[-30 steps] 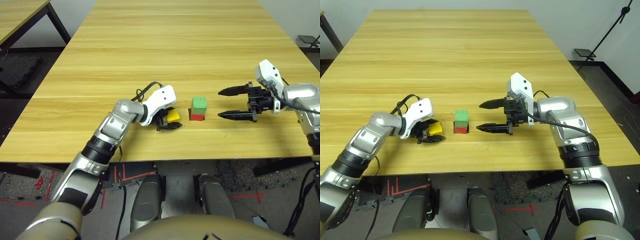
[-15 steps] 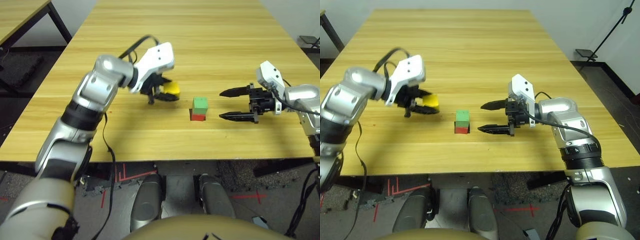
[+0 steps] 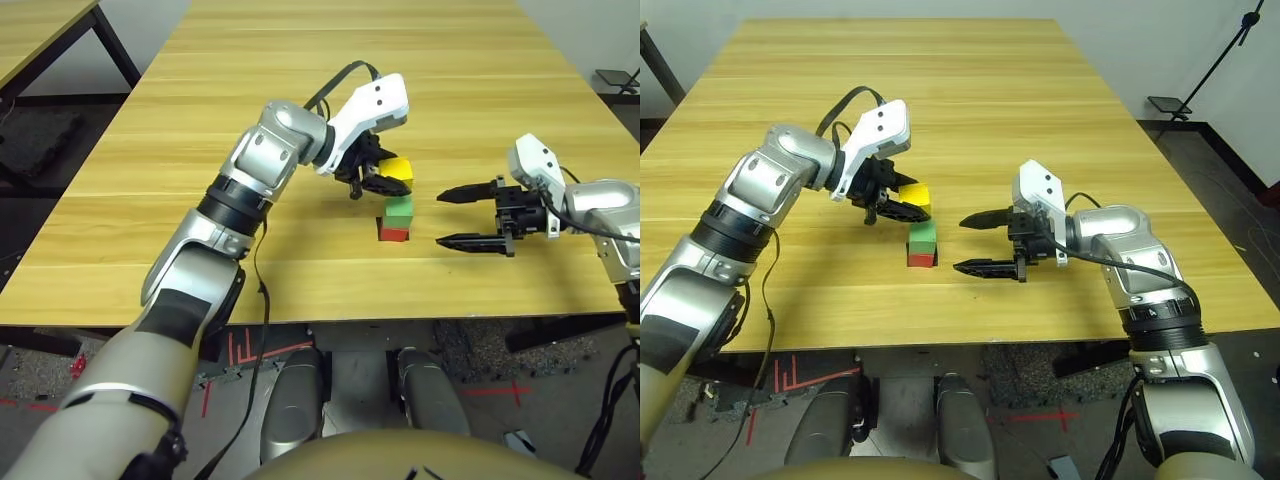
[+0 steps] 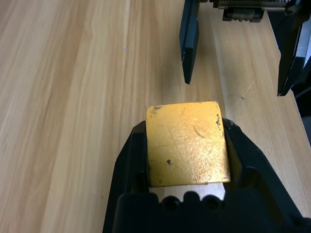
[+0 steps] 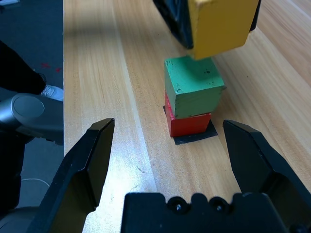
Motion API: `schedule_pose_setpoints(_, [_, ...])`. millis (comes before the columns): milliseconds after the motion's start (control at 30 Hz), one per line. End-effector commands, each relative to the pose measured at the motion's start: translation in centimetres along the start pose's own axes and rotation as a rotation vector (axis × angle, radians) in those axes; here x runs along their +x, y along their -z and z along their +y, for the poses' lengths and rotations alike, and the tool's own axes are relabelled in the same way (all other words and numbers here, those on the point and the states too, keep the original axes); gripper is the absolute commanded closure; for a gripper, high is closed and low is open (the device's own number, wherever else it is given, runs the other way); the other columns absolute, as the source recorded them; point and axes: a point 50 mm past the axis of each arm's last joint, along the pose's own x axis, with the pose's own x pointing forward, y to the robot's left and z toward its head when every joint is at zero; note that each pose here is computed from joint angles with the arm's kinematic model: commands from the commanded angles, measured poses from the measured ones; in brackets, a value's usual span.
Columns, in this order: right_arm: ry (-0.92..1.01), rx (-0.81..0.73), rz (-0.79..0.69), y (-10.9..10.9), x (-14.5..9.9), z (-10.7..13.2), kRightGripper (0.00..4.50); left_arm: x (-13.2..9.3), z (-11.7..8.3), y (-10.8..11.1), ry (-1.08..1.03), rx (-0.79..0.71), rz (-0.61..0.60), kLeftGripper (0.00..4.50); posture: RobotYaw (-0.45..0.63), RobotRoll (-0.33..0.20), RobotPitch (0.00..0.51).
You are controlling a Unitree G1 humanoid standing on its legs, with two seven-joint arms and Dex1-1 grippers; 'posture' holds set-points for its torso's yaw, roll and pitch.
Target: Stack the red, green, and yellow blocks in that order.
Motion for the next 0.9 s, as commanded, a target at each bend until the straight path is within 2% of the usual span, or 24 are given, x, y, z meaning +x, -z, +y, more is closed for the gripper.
schedule_pose_setpoints(33, [0.012, -0.002, -0.014, -0.2, -0.3, 0.1, 0.00, 0.6, -0.4, 0.3, 0.024, 0.013, 0.027, 2.49, 0.05, -0.066, 0.064])
schedule_pose_setpoints(900, [0.029, 0.015, -0.024, 0.2, -0.1, 0.6, 0.00, 2.0, -0.4, 1.6, 0.060, 0.050, 0.034, 2.49, 0.03, -0.053, 0.078])
